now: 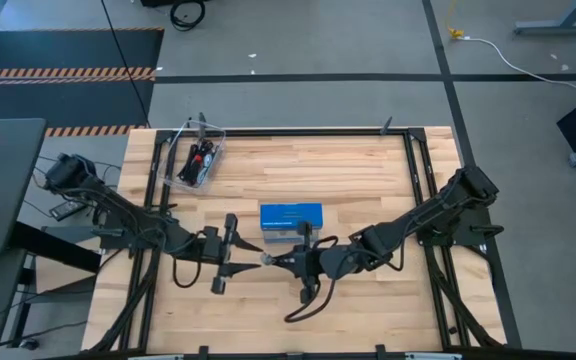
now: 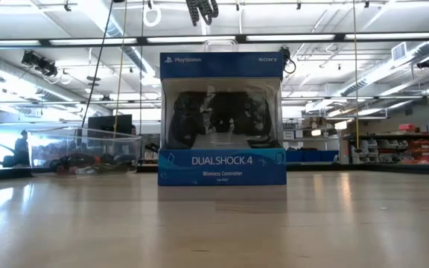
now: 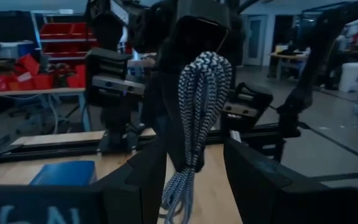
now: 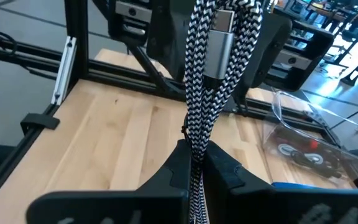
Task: Pick and place USB-C Cables
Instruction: Put the white charger cable into the transparent bin
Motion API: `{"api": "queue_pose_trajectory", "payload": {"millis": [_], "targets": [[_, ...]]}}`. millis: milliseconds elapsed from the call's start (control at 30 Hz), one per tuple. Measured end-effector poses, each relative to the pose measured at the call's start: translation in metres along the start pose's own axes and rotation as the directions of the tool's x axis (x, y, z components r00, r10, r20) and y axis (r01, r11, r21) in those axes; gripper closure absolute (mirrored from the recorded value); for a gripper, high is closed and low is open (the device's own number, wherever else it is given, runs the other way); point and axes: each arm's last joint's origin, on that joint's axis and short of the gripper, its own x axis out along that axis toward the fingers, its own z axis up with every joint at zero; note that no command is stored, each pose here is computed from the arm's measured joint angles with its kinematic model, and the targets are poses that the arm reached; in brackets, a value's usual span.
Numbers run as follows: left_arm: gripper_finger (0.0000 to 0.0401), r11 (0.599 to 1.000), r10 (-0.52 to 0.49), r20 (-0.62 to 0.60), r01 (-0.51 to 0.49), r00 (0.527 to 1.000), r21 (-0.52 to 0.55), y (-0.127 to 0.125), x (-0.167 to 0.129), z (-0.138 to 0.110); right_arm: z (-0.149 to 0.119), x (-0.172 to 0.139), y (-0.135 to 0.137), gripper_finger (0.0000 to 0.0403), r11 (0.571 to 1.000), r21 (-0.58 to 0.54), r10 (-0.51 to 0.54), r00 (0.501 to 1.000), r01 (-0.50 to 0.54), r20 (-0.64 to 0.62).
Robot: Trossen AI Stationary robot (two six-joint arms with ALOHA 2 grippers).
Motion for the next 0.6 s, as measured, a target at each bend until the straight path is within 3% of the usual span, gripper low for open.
{"api": "queue_pose_trajectory", "payload": {"millis": [367,600], "targets": [[0.0234,1.000,0.011,-0.005,-0.011,1.000,0.004,0.0002,0.0037,-0.0043,0.0000,0.0023,0.0008,0.0383,1.000,0.011,-0.004,1.000,0.004,0.012],[0.0234,0.999,-0.043,0.012,0.043,0.999,0.000,-0.0015,0.0036,-0.0027,-0.0068,0.0096,0.0026,0.0379,1.000,0.015,-0.007,1.000,0.007,-0.012]]}}
